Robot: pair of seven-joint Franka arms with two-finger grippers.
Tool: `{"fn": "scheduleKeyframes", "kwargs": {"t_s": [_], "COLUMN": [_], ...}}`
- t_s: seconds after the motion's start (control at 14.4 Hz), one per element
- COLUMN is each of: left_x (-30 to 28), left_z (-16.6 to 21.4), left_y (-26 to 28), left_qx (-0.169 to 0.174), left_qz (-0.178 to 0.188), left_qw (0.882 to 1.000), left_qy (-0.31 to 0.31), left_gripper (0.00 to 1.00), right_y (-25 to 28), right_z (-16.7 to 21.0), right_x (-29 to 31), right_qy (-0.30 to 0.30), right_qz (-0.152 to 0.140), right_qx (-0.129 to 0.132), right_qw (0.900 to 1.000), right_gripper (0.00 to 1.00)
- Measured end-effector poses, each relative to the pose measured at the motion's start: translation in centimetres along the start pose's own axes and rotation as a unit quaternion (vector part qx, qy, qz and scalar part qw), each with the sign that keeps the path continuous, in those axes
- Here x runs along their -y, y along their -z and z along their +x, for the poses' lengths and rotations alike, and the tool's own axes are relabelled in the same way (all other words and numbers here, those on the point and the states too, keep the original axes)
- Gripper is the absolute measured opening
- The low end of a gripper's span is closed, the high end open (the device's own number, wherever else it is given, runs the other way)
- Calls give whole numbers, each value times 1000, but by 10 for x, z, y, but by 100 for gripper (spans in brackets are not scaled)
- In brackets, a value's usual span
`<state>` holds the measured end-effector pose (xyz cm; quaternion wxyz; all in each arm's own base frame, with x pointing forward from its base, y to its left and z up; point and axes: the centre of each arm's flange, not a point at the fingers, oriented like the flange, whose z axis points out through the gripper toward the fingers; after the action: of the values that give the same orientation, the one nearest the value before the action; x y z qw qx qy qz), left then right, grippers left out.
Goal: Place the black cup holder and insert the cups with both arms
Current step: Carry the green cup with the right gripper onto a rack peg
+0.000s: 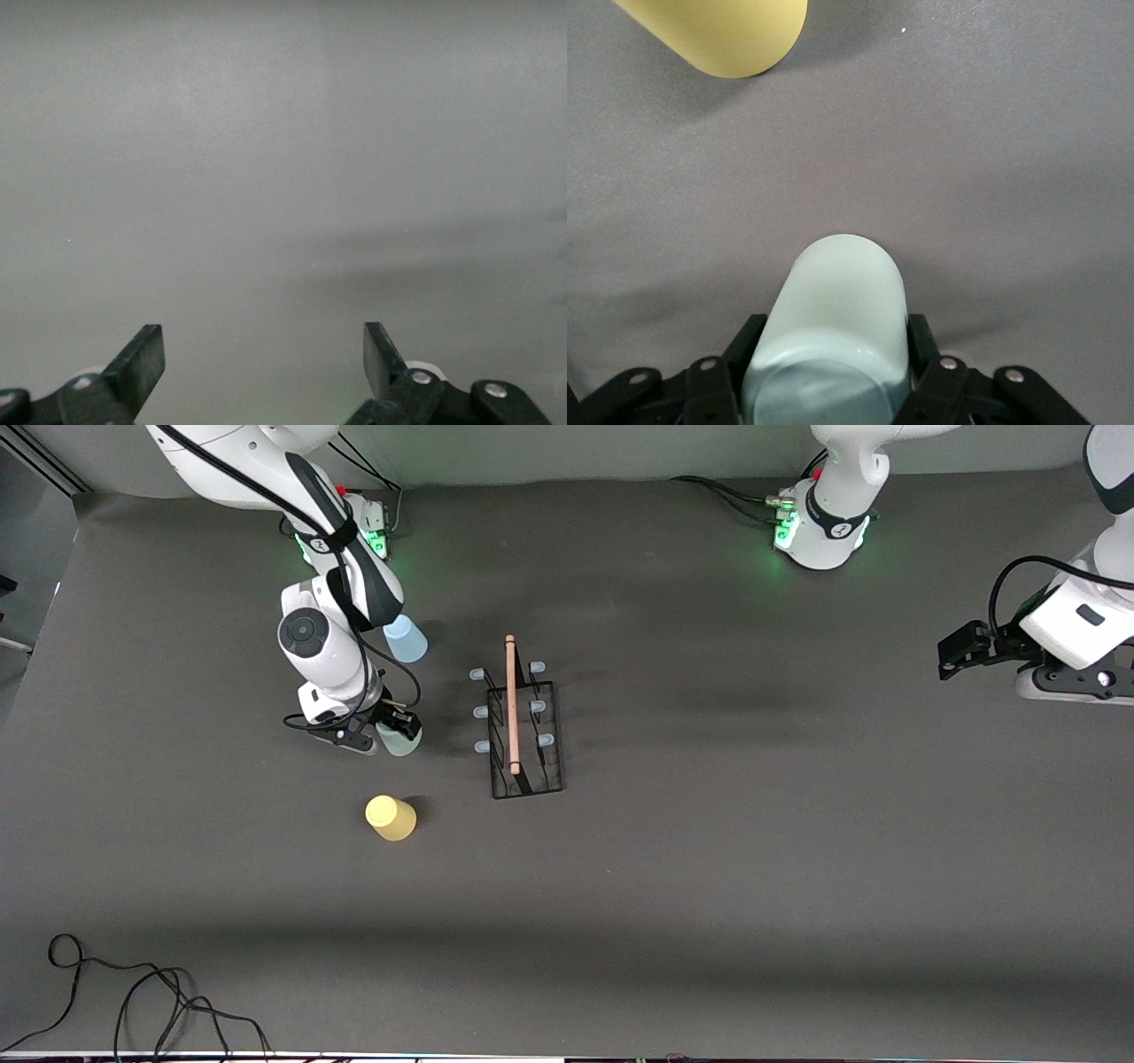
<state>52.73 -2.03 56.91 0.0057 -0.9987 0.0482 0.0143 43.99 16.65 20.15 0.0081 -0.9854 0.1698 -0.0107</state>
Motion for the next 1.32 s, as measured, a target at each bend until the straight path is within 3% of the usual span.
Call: {"fn": "scheduleKeyframes", "kwargs": {"t_s": [0.35, 0.63, 0.9, 1.32], "left_x": [3, 2, 3, 8], "left_z": [-2, -4, -7, -8], "left_y": [-1, 2, 8, 8], "left_qx": [8, 7, 3, 5], "left_qz": [-1, 0, 0, 0], "left_qw": [1000, 1000, 1000, 1000], "left_qy": [-8, -9, -8, -3], "left_gripper": [100, 100, 100, 100], "right_y": [19, 118, 181, 181], "right_z": [-2, 0, -37, -108], "right_x": [16, 32, 55, 128], "right_qy": [14, 21, -7, -57], "right_qz": [7, 1, 12, 32], "right_qx": [-5, 15, 14, 8], "right_qw": [1000, 1000, 1000, 998], "right_gripper": [69, 69, 69, 69]}}
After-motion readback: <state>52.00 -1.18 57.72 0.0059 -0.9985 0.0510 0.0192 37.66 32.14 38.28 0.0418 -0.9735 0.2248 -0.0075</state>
